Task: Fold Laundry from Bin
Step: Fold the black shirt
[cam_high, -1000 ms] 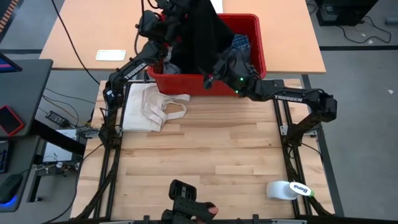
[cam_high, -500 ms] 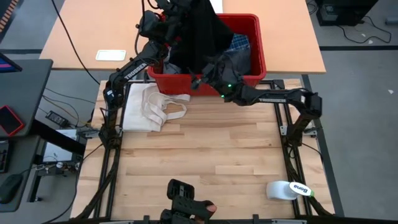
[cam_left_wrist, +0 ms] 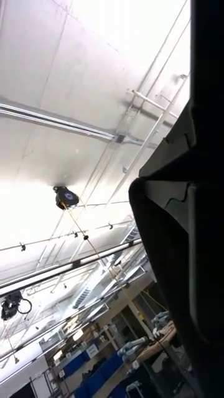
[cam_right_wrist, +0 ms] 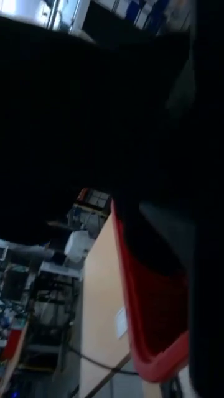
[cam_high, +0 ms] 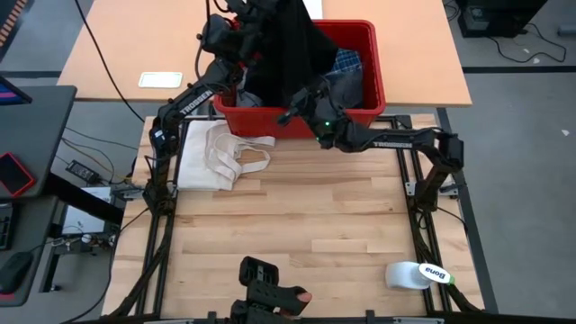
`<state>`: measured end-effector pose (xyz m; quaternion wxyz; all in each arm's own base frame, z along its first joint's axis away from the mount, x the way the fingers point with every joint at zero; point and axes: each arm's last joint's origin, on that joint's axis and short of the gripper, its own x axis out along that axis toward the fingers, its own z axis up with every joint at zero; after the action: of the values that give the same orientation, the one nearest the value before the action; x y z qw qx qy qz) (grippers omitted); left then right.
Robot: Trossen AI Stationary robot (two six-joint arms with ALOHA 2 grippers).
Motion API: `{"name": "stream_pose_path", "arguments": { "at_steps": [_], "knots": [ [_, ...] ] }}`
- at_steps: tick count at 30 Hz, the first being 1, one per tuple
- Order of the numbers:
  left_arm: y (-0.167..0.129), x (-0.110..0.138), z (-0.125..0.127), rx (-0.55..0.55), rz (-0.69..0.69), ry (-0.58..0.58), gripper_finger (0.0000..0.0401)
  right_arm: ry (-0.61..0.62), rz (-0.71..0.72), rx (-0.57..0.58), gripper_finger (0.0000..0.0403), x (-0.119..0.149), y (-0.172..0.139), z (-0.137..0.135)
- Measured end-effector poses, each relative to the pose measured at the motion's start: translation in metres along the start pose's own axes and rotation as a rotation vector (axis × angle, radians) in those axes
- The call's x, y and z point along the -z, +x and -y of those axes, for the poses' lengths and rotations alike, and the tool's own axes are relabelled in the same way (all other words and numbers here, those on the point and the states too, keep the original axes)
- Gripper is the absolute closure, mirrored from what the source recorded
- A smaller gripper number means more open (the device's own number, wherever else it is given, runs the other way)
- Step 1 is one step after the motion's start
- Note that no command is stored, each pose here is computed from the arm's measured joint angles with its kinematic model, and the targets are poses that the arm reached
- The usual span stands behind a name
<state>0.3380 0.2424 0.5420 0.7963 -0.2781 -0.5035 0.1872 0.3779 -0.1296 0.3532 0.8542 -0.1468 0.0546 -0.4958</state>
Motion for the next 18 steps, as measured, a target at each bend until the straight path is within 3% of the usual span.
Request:
{"name": "stream_pose_path", "arguments": {
  "at_steps": [2,3,6,11,18],
  "knots": [
    [0.000,0.000,0.000,0.000,-0.004,0.001,0.0390,-0.027,-0.027,0.002,0.0369,-0.002,0.000,0.011],
    [0.000,0.000,-0.001,-0.004,-0.008,0.002,0.0390,-0.044,-0.044,-0.007,0.0384,-0.002,-0.001,0.016],
    [0.001,0.001,-0.006,0.022,-0.094,0.064,0.0390,-0.075,-0.101,-0.027,0.0385,-0.006,-0.007,0.034],
    [0.003,-0.010,-0.026,0.109,-0.409,0.234,0.0390,-0.092,-0.264,-0.074,0.0395,-0.007,-0.027,0.073],
    [-0.011,-0.035,-0.069,-0.012,-0.819,0.440,0.0390,0.161,-0.339,-0.159,0.0396,-0.020,-0.060,0.146]
  ]
}}
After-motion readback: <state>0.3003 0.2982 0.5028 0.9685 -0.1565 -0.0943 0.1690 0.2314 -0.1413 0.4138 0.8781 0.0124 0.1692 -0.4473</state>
